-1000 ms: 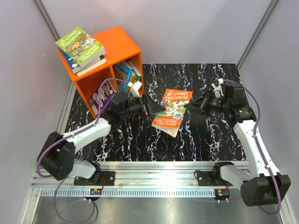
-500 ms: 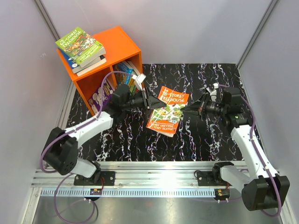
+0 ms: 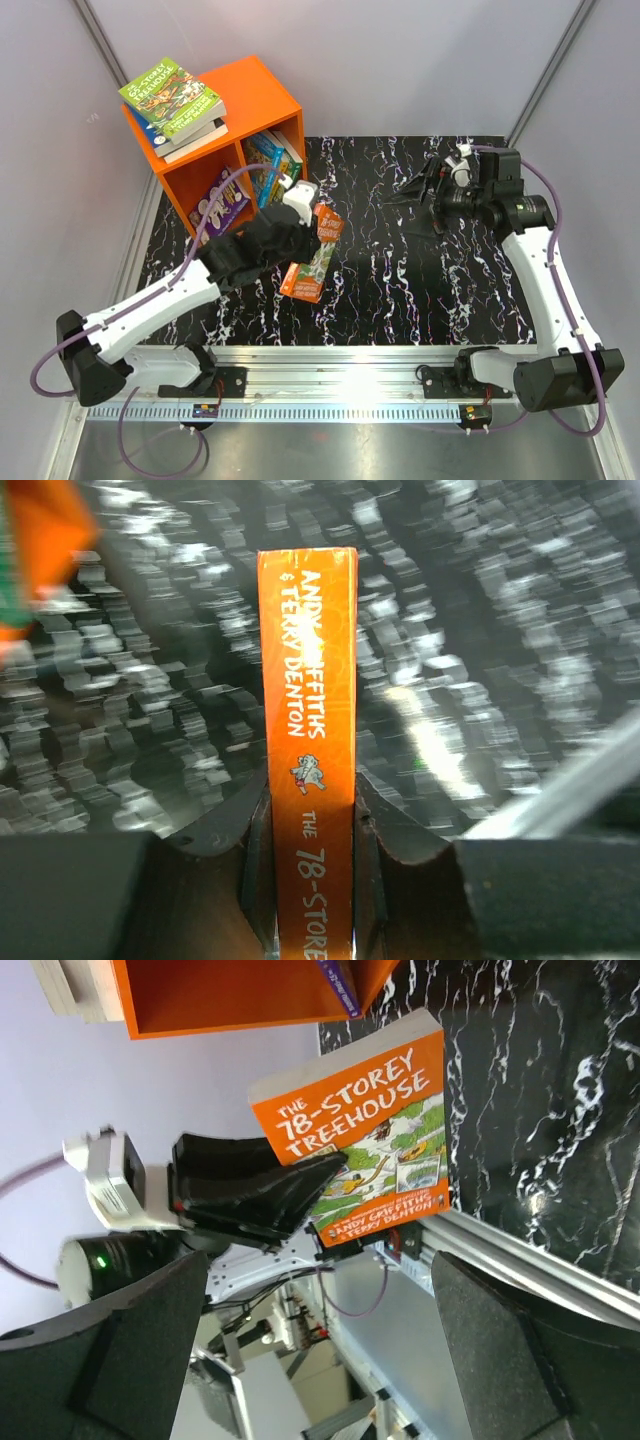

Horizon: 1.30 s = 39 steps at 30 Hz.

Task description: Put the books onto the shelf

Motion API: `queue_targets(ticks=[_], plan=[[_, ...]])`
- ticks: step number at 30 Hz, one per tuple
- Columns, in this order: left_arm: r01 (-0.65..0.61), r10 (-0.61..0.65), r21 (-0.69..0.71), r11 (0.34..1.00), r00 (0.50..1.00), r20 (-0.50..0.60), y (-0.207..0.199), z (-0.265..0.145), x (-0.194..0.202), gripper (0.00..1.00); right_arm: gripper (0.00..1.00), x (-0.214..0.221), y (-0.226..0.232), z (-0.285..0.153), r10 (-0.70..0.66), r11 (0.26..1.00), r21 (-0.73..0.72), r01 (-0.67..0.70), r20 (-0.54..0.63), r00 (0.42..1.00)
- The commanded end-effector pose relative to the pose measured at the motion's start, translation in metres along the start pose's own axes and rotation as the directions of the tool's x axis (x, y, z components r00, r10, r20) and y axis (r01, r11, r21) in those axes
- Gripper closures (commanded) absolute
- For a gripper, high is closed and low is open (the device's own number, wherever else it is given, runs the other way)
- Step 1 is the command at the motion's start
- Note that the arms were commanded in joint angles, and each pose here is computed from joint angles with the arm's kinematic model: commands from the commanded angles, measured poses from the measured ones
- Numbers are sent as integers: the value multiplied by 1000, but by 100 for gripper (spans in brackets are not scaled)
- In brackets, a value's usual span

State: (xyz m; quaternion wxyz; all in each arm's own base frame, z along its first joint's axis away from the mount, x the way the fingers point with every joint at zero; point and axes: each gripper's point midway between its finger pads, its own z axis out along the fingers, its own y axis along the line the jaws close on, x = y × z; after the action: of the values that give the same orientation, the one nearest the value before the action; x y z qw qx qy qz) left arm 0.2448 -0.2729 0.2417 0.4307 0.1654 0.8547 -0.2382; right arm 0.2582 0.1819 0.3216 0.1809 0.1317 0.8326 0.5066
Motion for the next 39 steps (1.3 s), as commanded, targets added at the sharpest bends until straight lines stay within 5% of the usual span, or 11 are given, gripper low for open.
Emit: queue_targets(ticks=[1, 11, 24, 25, 28, 29, 32, 35, 36, 37, 39], plan=[[-143, 174, -217, 966, 976, 131, 24, -25, -28, 100, 0, 11, 18, 5, 73, 996, -46, -77, -86, 994], [-320, 372, -215, 923, 887, 273, -29, -52, -37, 100, 0, 71, 26, 65, 167, 984, -3, -176, -291, 942], [-438, 496, -242, 866, 814, 303, -63, -71, -16, 100, 2, 85, 42, 93, 128, 989, -24, -145, -346, 930], [-436, 497, -248, 865, 812, 307, -64, -72, -16, 100, 7, 87, 43, 93, 125, 989, -25, -143, -351, 928], [-452, 536, -311, 836, 794, 286, -60, -73, -15, 100, 55, 90, 40, 93, 132, 988, -22, -150, -360, 924], [-456, 546, -329, 827, 792, 274, -57, -72, -15, 100, 85, 91, 40, 92, 131, 989, -24, -149, -359, 924], [-453, 567, -398, 798, 789, 239, -49, -72, -13, 97, 100, 92, 37, 92, 136, 988, -18, -152, -358, 924], [-318, 453, -425, 848, 851, 266, -37, -82, -16, 62, 100, 90, 40, 93, 126, 989, -27, -145, -356, 926], [-329, 458, -439, 836, 859, 229, -27, -86, -9, 21, 100, 88, 42, 95, 118, 990, -35, -139, -352, 929], [-308, 430, -425, 851, 873, 229, -24, -90, -7, 2, 100, 85, 46, 96, 97, 991, -51, -122, -348, 933], [-239, 336, -357, 903, 911, 238, -19, -100, -1, 1, 100, 80, 49, 106, 74, 992, -68, -104, -351, 933]])
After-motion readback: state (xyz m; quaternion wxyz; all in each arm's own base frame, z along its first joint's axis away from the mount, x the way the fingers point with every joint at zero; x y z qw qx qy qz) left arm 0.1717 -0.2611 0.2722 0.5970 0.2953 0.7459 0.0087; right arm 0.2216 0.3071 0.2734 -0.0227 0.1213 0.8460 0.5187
